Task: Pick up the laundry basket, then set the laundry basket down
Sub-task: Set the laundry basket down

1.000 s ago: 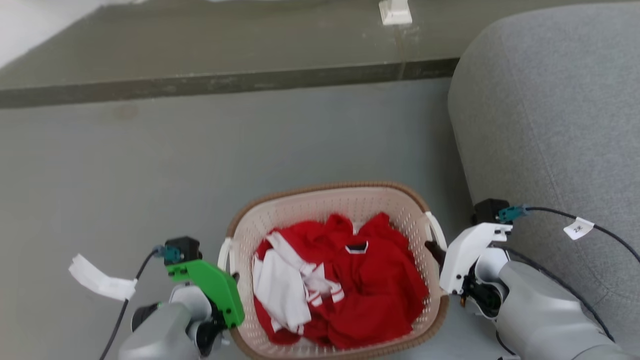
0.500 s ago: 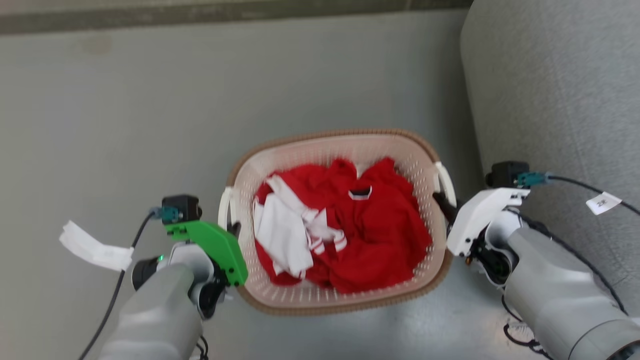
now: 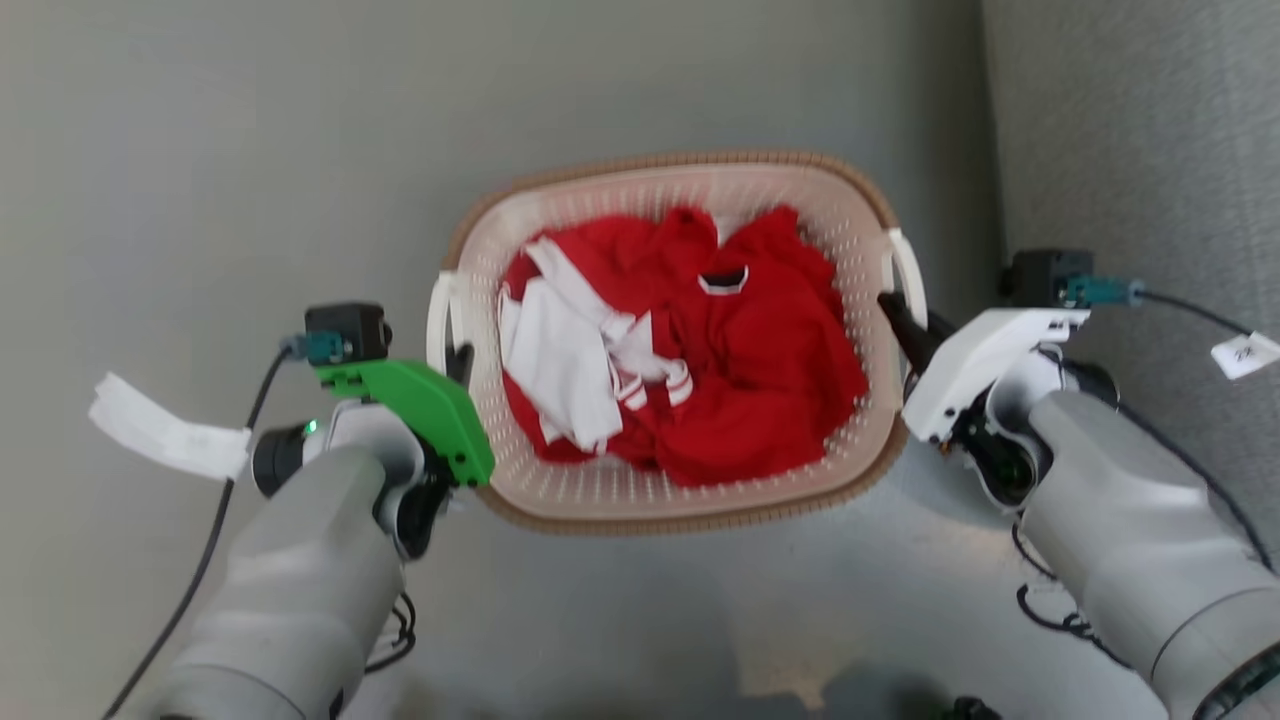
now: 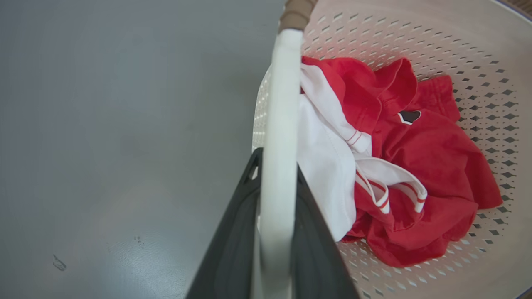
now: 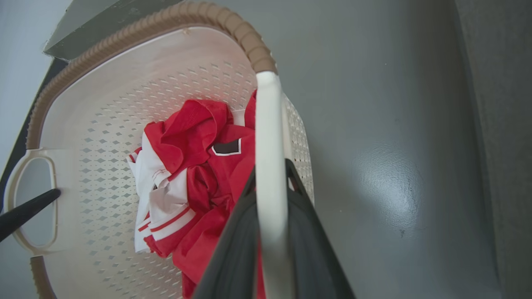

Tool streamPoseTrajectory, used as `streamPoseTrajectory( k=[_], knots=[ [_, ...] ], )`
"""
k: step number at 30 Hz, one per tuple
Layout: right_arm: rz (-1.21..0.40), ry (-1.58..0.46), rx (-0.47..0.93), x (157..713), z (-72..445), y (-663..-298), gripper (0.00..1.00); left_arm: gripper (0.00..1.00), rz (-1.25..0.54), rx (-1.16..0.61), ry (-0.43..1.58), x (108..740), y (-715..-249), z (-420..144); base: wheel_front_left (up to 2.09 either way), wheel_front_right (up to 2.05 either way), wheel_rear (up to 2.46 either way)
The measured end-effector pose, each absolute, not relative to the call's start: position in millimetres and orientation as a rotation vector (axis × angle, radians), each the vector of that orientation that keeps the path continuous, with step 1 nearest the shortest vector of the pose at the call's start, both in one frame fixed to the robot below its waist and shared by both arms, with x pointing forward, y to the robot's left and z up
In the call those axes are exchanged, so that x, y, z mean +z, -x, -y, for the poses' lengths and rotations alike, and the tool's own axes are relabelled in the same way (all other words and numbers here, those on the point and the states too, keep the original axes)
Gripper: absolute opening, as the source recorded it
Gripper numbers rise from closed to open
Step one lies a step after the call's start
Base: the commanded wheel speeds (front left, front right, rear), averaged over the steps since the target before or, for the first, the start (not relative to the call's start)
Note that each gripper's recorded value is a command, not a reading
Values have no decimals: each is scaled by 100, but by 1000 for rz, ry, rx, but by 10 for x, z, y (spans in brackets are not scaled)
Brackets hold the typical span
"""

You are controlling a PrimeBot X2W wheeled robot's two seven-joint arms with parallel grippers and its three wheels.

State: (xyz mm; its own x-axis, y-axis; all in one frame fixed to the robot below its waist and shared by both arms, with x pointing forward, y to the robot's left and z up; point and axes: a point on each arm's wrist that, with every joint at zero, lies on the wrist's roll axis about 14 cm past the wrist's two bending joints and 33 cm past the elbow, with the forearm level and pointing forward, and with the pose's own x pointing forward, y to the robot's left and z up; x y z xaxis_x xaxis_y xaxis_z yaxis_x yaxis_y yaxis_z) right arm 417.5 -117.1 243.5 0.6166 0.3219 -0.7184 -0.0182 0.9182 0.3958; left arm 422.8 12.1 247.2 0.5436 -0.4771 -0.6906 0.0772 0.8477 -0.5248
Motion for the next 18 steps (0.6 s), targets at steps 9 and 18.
streamPoseTrajectory(
  k=[9, 18],
  knots=[
    [-915, -370, 194, 2114, 1211, -4279, 0, 0, -974, -340, 474, 2161, -4367, -70, 0, 0, 0],
    [-954, -377, 188, 1780, 1215, -4313, 0, 0, -1022, -337, 481, 1810, -4376, -36, 0, 0, 0]
  ],
)
